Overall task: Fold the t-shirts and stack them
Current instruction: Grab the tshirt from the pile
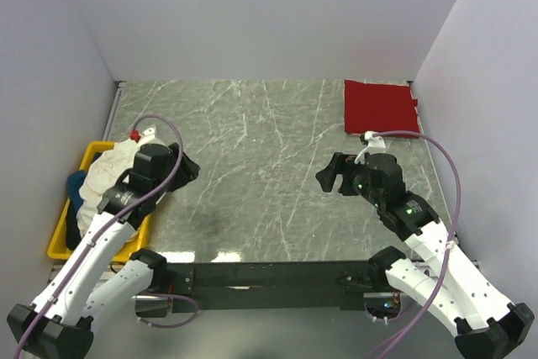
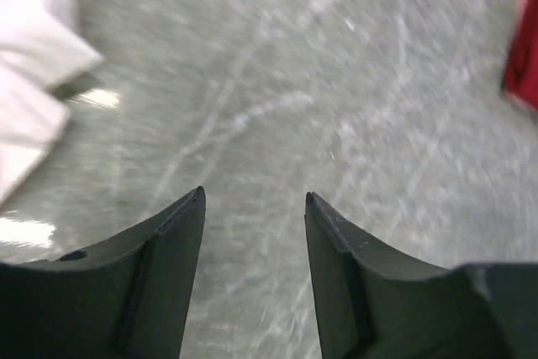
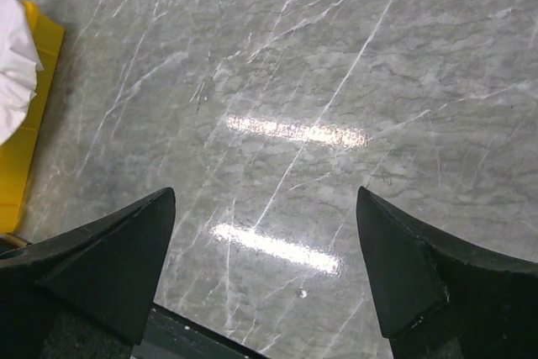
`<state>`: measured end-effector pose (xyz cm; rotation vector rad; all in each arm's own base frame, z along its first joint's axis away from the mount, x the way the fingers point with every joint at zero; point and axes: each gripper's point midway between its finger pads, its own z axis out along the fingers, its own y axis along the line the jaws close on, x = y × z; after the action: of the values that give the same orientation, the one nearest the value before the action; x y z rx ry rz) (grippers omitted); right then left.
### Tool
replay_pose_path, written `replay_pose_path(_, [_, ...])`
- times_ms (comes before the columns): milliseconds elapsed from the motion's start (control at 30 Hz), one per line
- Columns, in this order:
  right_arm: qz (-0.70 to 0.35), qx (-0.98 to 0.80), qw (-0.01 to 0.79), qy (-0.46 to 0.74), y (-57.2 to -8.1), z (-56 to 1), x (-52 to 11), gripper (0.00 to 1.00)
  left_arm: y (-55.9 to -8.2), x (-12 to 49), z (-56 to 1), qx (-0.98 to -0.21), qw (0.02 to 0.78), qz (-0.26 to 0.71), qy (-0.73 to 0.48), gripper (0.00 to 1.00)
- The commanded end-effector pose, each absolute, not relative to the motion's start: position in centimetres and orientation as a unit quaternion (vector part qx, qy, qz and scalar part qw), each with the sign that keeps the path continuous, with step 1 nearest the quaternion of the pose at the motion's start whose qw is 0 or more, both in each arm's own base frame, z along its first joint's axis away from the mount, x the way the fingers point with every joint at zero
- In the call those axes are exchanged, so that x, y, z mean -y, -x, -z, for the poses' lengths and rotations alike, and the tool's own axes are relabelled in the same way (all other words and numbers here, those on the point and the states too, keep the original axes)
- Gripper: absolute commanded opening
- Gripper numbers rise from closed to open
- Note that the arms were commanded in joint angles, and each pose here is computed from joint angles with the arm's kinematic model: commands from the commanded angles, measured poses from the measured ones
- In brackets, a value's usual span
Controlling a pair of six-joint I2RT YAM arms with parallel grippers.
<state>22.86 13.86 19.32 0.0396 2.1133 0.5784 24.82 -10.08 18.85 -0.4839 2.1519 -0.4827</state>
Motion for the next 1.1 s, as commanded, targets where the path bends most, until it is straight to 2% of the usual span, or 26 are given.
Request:
replay_pose_path(0, [-0.250, -0.851, 0.462, 0.002, -22.5, -19.8, -14.4, 0.94, -26.3, 6.0, -21.2, -0.835, 0.459, 0.109, 0.284, 0.56])
replay_pose_path(267, [-0.276, -0.845, 0.458, 0.019, -21.9, -20.0, -15.3, 0.94, -27.4, -5.9, -18.9, -0.782, 0.420, -0.088, 0.451, 0.68])
replay_pose_path(567, [-0.284, -0.839, 0.463, 0.022, -21.6, -20.4, -15.3, 0.94, -29.5, -9.0, -12.7, -0.790, 0.347, -0.113, 0.492, 0.69])
replay_pose_path(667, [-0.285, -0.838, 0.464, 0.024, -21.6, -20.5, -15.4, 0.94, -30.1, -9.1, -10.5, -0.801, 0.314, -0.082, 0.504, 0.68])
replay_pose_path(800, [-0.287, -0.838, 0.464, 0.026, -21.5, -20.5, -15.4, 0.94, -31.4, -9.3, -9.4, -0.806, 0.309, -0.035, 0.503, 0.64])
replay_pose_path(900, [-0.290, -0.837, 0.464, 0.028, -21.5, -20.6, -15.6, 0.94, -31.8, -9.0, -8.7, -0.816, 0.296, -0.024, 0.496, 0.51])
replay_pose_path(933, [-0.291, -0.836, 0.464, 0.029, -21.4, -20.6, -15.6, 0.94, -31.8, -9.1, -8.6, -0.817, 0.293, -0.026, 0.497, 0.39])
replay_pose_path(1033, [-0.291, -0.836, 0.465, 0.029, -21.4, -20.6, -15.5, 0.94, -31.5, -9.2, -9.0, -0.816, 0.296, -0.029, 0.496, 0.20])
replay_pose_path(1067, [-0.292, -0.835, 0.465, 0.030, -21.4, -20.7, -15.6, 0.94, -31.4, -9.2, -9.7, -0.814, 0.305, -0.028, 0.494, 0.09])
